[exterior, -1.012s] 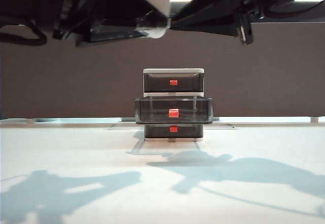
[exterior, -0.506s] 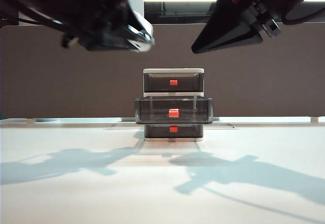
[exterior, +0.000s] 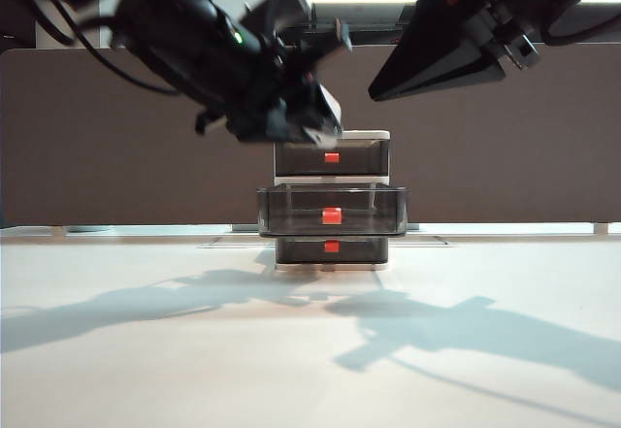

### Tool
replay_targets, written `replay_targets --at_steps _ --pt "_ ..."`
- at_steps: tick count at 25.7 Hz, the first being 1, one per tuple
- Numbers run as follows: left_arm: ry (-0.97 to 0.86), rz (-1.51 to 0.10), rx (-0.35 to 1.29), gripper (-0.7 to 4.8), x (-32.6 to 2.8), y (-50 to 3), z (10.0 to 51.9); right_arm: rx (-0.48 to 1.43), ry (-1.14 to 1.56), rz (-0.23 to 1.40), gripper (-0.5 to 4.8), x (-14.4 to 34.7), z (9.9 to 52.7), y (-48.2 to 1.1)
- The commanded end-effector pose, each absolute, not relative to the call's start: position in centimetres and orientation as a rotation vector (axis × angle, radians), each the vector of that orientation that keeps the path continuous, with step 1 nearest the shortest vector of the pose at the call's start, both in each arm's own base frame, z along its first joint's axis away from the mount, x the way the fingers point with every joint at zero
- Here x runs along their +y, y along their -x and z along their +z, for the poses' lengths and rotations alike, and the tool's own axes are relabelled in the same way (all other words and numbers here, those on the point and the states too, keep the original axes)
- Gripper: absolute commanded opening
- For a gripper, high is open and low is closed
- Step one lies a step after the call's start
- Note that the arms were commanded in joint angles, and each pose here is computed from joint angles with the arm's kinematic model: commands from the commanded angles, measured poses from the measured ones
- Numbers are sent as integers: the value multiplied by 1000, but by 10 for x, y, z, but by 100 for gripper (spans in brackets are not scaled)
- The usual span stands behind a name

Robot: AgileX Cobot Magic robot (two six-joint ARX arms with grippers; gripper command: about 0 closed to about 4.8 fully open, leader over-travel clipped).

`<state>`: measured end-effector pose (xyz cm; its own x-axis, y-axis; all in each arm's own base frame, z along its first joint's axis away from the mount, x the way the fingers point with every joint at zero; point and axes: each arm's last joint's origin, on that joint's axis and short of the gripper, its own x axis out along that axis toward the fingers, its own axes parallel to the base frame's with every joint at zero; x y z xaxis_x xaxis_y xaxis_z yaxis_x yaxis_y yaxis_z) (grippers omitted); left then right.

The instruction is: Pick up the earphone case on the table, open the lid, insert the wireless earphone on the table into it, close the lid, put the earphone case into the second layer of the drawer, and finally close the drawer.

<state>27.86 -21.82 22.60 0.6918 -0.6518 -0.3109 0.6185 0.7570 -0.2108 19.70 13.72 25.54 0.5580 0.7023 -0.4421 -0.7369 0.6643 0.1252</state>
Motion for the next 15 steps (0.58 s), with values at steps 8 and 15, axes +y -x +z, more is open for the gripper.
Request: replay_targets --at_steps 8,15 --pt "71 -704 448 95 -222 -284 208 469 74 850 -1 137 259 -197" --pt "71 -704 448 239 -222 -284 208 484 76 848 -1 137 257 -197"
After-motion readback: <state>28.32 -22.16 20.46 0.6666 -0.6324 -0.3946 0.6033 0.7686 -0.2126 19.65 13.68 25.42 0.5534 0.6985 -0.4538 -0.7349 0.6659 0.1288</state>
